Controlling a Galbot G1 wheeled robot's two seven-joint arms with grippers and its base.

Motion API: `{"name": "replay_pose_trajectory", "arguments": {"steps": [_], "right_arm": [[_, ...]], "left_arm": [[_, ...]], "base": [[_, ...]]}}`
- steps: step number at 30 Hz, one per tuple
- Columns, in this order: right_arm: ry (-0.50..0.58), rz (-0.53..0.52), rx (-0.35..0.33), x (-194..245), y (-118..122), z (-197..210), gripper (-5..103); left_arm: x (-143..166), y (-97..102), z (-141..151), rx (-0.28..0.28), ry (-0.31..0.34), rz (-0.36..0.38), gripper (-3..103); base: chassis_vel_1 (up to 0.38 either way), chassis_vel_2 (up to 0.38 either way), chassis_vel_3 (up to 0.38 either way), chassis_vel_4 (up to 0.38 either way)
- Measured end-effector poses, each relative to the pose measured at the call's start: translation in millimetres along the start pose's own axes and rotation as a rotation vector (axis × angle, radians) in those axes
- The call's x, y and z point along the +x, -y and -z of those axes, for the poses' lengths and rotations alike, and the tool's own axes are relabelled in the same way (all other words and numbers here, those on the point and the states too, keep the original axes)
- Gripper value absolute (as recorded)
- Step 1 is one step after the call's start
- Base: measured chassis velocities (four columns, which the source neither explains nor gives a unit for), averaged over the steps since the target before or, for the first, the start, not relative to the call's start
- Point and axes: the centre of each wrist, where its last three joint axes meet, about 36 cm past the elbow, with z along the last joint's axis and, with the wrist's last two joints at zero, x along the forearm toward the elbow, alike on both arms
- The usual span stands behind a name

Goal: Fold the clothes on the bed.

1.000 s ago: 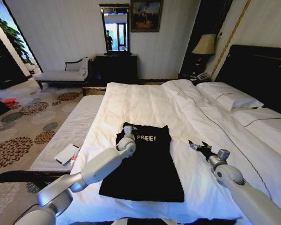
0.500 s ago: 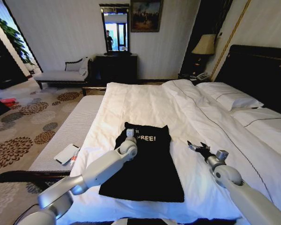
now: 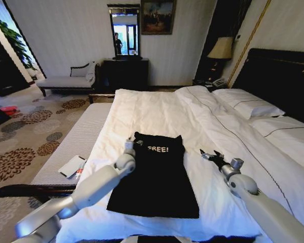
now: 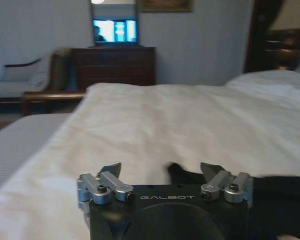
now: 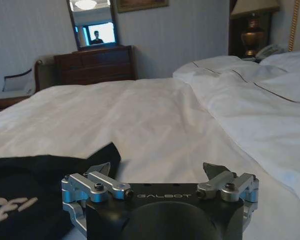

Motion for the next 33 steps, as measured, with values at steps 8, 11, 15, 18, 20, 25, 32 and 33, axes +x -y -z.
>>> {"name": "replay_pose_trajectory", "arguments": {"steps": [8, 11, 15, 18, 20, 25, 32, 33], "right_arm": [[0.019, 0.029, 0.021, -20.8, -4.3, 18.5, 100], [0.017, 0.032, 0.026, -23.9, -4.4, 20.9, 100], [0.017, 0.032, 0.03, -24.9, -3.4, 23.7, 100], [0.017, 0.028, 0.035, -23.8, -3.2, 25.6, 100], [0.017, 0.023, 0.04, -21.0, -2.6, 29.2, 100], [0.022, 0.013, 0.053, -17.1, 1.8, 36.7, 100], [0.021, 0.003, 0.061, -12.5, 7.3, 42.0, 100], [0.022, 0.001, 0.062, -11.9, 8.4, 42.9, 100]], "left_arm": [[-22.6, -47.3, -3.2, 0.054, -0.029, 0.006, 100], [-32.4, -52.6, -6.8, 0.08, -0.054, -0.024, 100], [-48.9, -55.9, -9.7, 0.1, -0.083, -0.068, 100], [-65.3, -58.1, -15.9, 0.09, -0.11, -0.104, 100], [-82.4, -59.7, -19.6, 0.095, -0.127, -0.134, 100], [-101.2, -50.7, -25.3, 0.153, -0.138, -0.183, 103], [-115.9, -26.8, -33.0, 0.21, -0.137, -0.242, 97], [-119.5, -23.5, -33.8, 0.219, -0.139, -0.246, 96]], "base": [[0.0, 0.0, 0.0, 0.0], [0.0, 0.0, 0.0, 0.0], [0.0, 0.0, 0.0, 0.0], [0.0, 0.0, 0.0, 0.0], [0.0, 0.0, 0.0, 0.0], [0.0, 0.0, 0.0, 0.0], [0.0, 0.0, 0.0, 0.0], [0.0, 0.0, 0.0, 0.0]]}}
